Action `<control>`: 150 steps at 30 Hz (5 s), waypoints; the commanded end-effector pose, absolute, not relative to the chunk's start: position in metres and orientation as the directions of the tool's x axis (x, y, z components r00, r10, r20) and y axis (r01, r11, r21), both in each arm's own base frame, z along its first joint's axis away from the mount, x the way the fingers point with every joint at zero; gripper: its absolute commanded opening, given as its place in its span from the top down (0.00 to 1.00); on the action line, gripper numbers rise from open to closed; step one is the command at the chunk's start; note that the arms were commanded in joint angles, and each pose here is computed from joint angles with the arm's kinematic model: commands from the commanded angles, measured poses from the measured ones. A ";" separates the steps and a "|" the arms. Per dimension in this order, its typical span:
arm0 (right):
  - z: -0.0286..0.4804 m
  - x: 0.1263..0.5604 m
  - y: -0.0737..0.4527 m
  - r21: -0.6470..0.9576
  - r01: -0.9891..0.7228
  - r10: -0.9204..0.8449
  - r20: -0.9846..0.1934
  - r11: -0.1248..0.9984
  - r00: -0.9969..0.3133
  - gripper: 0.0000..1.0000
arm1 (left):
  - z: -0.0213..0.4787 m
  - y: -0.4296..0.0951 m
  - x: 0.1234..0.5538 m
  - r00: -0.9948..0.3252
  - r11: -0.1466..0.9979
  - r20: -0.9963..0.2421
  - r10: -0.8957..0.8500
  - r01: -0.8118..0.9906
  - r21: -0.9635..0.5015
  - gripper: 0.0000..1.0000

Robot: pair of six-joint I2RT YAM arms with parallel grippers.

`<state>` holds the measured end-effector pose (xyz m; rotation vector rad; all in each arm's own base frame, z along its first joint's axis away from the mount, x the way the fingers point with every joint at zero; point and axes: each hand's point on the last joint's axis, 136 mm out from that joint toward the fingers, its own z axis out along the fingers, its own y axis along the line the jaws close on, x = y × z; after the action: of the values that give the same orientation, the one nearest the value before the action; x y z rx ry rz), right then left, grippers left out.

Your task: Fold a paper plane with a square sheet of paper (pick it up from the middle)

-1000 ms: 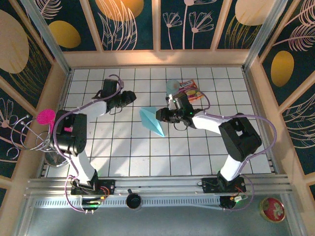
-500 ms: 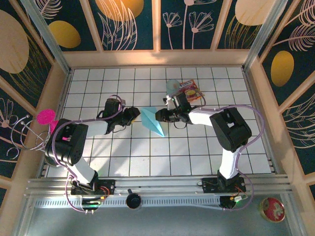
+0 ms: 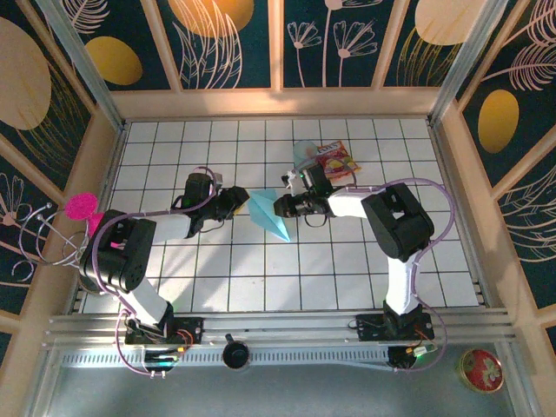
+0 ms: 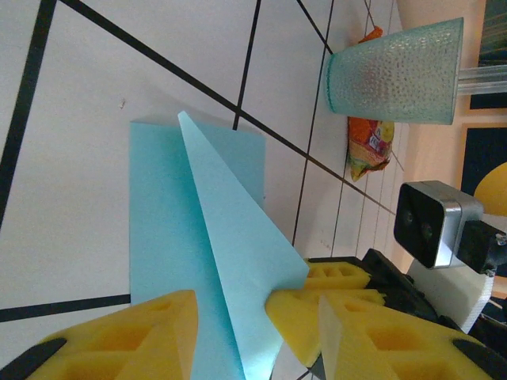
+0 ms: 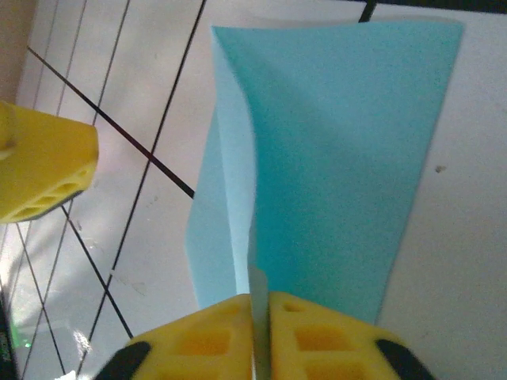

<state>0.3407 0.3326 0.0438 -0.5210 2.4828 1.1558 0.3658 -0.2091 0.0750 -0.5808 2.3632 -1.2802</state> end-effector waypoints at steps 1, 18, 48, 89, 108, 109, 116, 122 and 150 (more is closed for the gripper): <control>0.079 0.348 0.341 0.673 -0.516 -0.145 -0.528 0.530 -0.837 0.91 | 0.092 -0.215 0.362 -0.843 0.464 -0.158 -0.515 -0.119 -0.878 0.56; 0.196 0.347 0.331 0.872 -0.413 0.138 -0.457 0.263 -0.878 0.95 | 0.191 -0.255 0.340 -0.849 0.222 -0.307 -0.429 0.230 -0.947 0.41; 0.225 0.338 0.328 0.927 -0.348 0.165 -0.368 0.140 -0.915 0.91 | 0.211 -0.286 0.331 -0.863 0.149 -0.382 -0.330 0.352 -0.924 0.77; 0.168 0.370 0.146 0.579 0.021 0.447 -0.606 0.815 -0.658 0.53 | 0.091 -0.173 0.389 -0.795 0.878 -0.527 0.300 0.015 0.478 0.92; 0.153 0.367 0.131 0.585 0.077 0.478 -0.574 0.808 -0.665 0.53 | 0.021 -0.209 0.374 -0.800 0.748 -0.388 0.457 0.110 0.654 0.91; 0.152 0.367 0.131 0.584 0.077 0.477 -0.572 0.808 -0.668 0.53 | 0.018 -0.211 0.373 -0.804 0.763 -0.392 0.446 0.113 0.637 0.90; 0.148 0.368 0.133 0.594 0.079 0.480 -0.558 0.801 -0.677 0.53 | 0.007 -0.229 0.367 -0.824 0.853 -0.423 0.377 0.130 0.506 0.81; 0.147 0.369 0.134 0.596 0.078 0.480 -0.555 0.799 -0.679 0.53 | 0.001 -0.243 0.364 -0.839 0.898 -0.432 0.332 0.141 0.416 0.76; 0.138 0.372 0.140 0.621 0.093 0.498 -0.520 0.778 -0.694 0.49 | 0.094 -0.302 0.342 -0.861 0.883 -0.495 -0.118 0.137 -0.448 0.55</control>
<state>0.3695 0.1394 0.1402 0.4192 2.2738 0.7174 0.3300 -0.3178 0.0878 0.1170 2.5599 -0.5725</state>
